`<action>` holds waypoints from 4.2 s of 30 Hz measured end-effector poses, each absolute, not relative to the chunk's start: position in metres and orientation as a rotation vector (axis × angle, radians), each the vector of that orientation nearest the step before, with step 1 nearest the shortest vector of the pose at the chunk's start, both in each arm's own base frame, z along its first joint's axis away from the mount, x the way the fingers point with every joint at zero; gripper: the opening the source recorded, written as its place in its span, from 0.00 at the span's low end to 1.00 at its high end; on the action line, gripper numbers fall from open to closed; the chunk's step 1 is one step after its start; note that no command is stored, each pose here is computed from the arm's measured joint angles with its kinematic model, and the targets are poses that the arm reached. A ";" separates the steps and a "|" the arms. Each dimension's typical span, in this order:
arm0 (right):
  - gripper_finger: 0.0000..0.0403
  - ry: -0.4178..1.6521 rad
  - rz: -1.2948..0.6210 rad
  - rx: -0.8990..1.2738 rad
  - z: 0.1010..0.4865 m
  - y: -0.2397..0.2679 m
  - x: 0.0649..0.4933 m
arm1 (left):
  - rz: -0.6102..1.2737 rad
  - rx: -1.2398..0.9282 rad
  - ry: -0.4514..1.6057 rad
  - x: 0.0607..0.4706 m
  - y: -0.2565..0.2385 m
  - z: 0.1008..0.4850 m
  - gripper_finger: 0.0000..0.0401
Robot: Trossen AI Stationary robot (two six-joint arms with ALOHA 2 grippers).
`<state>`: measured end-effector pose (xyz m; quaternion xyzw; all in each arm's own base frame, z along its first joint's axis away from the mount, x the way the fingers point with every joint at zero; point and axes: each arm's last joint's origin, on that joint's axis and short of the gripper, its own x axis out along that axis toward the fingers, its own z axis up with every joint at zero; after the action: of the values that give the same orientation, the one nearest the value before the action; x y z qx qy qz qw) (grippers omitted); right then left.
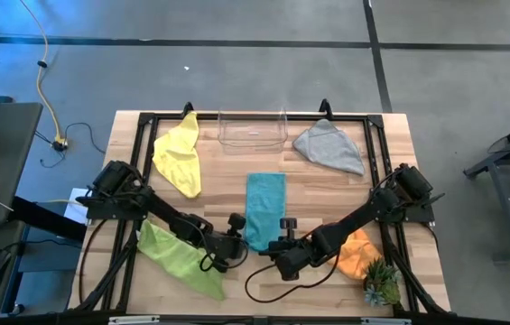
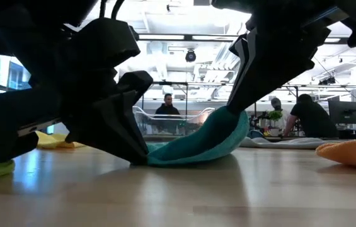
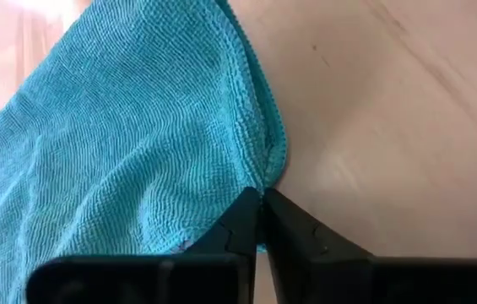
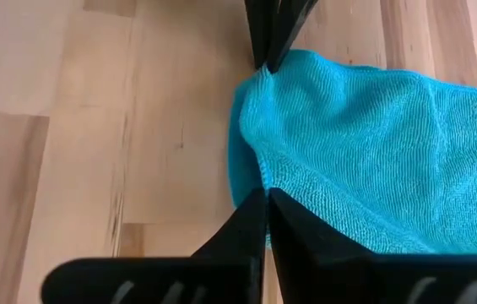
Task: Fold microfiber towels
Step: Fold the blue towel
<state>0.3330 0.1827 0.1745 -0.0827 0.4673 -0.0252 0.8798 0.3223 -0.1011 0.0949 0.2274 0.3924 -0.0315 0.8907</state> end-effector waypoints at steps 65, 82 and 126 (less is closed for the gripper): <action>0.36 0.822 -0.313 -0.171 0.113 0.225 0.333 | -0.054 -0.183 0.730 0.332 -0.069 0.132 0.00; 0.57 0.819 -0.377 -0.130 0.119 0.213 0.345 | -0.007 -0.260 0.697 0.334 -0.066 0.135 0.00; 0.01 0.978 -0.129 -0.262 0.179 0.239 0.358 | -0.043 0.058 0.653 0.294 -0.062 0.149 0.26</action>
<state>0.3577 0.2394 0.1791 -0.1253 0.4680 -0.0619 0.8726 0.2941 -0.0616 0.1489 0.0286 0.3207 -0.0212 0.9465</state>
